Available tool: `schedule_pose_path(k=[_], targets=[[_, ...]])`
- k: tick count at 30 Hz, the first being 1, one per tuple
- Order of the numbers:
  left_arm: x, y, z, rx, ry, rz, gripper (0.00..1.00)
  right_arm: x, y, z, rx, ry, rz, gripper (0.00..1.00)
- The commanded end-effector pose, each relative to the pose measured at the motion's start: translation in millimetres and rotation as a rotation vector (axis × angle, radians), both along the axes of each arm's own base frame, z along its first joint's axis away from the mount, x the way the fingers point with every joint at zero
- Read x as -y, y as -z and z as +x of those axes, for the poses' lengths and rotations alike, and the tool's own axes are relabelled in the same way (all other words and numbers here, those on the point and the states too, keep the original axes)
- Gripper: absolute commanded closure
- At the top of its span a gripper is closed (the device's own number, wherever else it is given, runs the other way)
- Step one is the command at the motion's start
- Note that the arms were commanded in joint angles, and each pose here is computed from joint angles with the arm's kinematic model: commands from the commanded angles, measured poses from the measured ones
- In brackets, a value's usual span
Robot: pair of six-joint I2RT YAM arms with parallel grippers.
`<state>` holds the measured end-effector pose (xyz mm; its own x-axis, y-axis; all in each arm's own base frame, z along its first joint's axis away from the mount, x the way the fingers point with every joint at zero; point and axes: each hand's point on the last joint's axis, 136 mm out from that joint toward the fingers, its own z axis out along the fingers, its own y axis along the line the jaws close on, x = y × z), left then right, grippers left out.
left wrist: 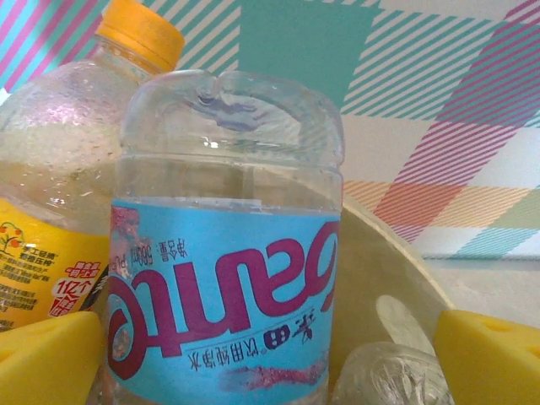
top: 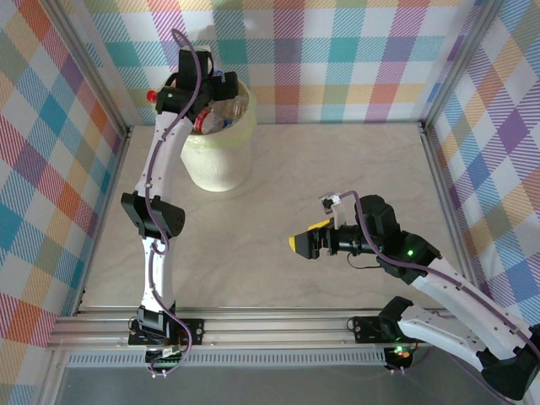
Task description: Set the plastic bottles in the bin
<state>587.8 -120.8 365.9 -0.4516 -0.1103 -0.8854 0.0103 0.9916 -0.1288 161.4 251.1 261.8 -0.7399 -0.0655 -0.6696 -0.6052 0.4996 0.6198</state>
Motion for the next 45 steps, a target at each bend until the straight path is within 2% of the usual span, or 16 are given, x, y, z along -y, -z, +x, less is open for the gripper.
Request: schedule_pose_path(k=[1, 6, 11, 18, 24, 27, 33, 40, 45], targets=[[-13, -60, -14, 0.135, -0.038, -0.059, 0.00, -1, -2, -4, 0.002, -0.012, 0.025, 0.00], [-11, -93, -28, 0.203, -0.013, -0.104, 0.00, 0, -1, -3, 0.008, -0.005, 0.024, 0.00], [-23, -119, -46, 0.251, -0.047, -0.071, 0.00, 2, 0, 1, 0.019, 0.018, 0.011, 0.00], [-19, -131, -79, 0.237, 0.031, -0.057, 0.00, 22, 11, 27, 0.084, 0.189, -0.074, 0.00], [-13, -120, -121, 0.285, 0.116, -0.097, 0.00, 40, 8, 45, 0.189, 0.309, -0.108, 0.00], [-15, -102, -147, 0.254, 0.128, -0.105, 0.00, 48, 5, 47, 0.225, 0.337, -0.121, 0.00], [-16, -54, -198, 0.188, 0.156, -0.112, 0.00, 53, 2, 43, 0.272, 0.331, -0.116, 0.00], [-9, -27, -243, 0.157, 0.206, -0.245, 0.00, 49, -1, 34, 0.293, 0.279, -0.089, 0.00], [-14, 15, -264, 0.093, 0.165, -0.327, 0.00, 50, 0, 31, 0.292, 0.278, -0.081, 0.00]])
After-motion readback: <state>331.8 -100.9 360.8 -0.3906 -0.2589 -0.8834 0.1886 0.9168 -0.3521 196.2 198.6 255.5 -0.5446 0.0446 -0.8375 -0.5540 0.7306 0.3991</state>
